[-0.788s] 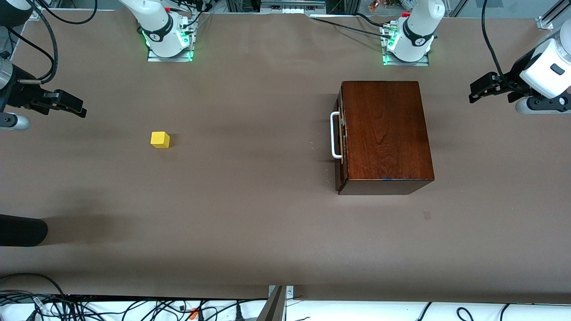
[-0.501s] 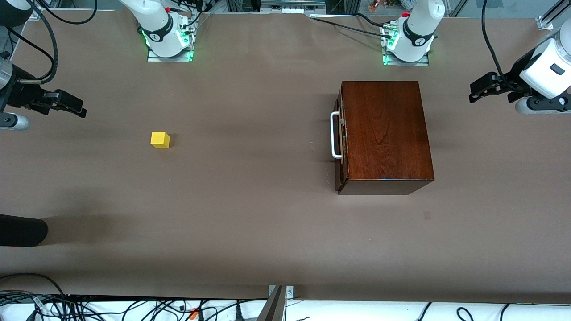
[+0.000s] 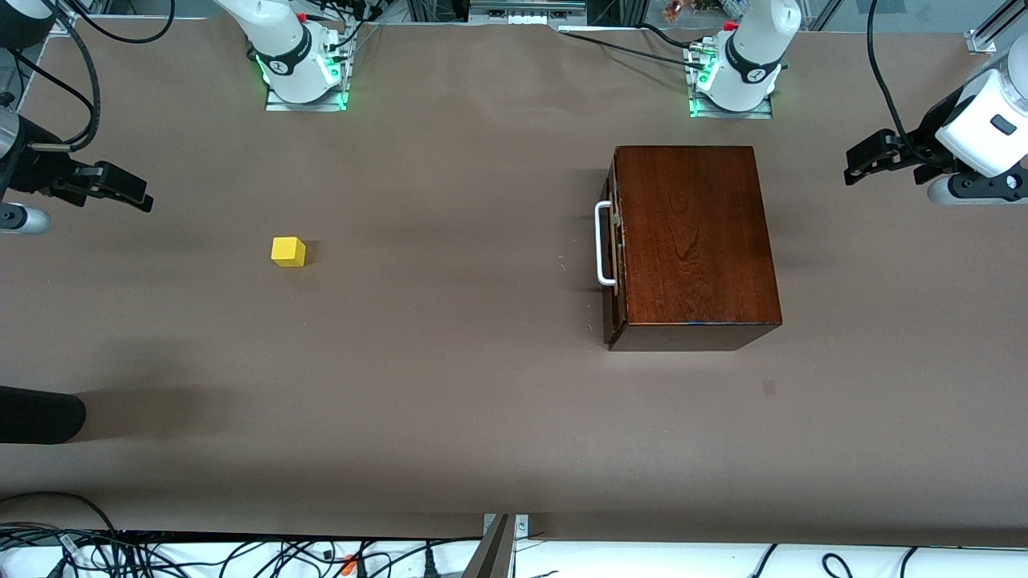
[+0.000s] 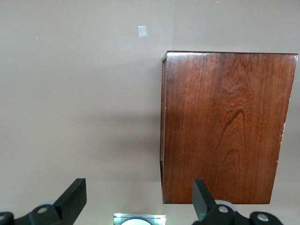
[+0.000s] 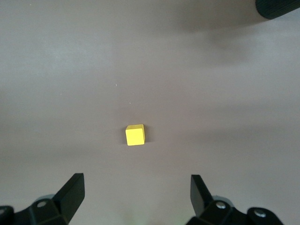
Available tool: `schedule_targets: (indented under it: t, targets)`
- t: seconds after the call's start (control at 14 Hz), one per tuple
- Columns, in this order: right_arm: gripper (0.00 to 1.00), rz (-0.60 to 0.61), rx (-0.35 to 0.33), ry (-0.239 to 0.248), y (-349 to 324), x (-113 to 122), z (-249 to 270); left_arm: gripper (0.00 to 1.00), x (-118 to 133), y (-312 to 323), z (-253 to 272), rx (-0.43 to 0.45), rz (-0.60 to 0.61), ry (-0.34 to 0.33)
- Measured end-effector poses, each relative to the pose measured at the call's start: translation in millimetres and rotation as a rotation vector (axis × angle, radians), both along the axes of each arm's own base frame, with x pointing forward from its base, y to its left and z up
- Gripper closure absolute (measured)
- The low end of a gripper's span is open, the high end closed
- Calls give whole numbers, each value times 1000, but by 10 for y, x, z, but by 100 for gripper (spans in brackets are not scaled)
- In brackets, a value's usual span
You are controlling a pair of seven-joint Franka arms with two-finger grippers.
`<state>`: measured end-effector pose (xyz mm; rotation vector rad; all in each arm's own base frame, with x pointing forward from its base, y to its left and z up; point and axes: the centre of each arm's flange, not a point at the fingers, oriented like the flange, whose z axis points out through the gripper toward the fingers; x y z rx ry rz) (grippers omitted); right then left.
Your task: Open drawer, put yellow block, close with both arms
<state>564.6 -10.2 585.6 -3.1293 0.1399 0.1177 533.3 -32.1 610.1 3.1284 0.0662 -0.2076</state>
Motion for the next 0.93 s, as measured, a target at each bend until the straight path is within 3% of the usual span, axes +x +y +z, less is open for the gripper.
schedule_targets:
  t: [0.64,0.93]
  targets:
    - [0,-4,0,0,-23,0,0,0,-68,-117,-109,5,-25,85]
    - [0,-4,0,-5,-25,-6,25,0,-45,-540,-292,7,-105,127]
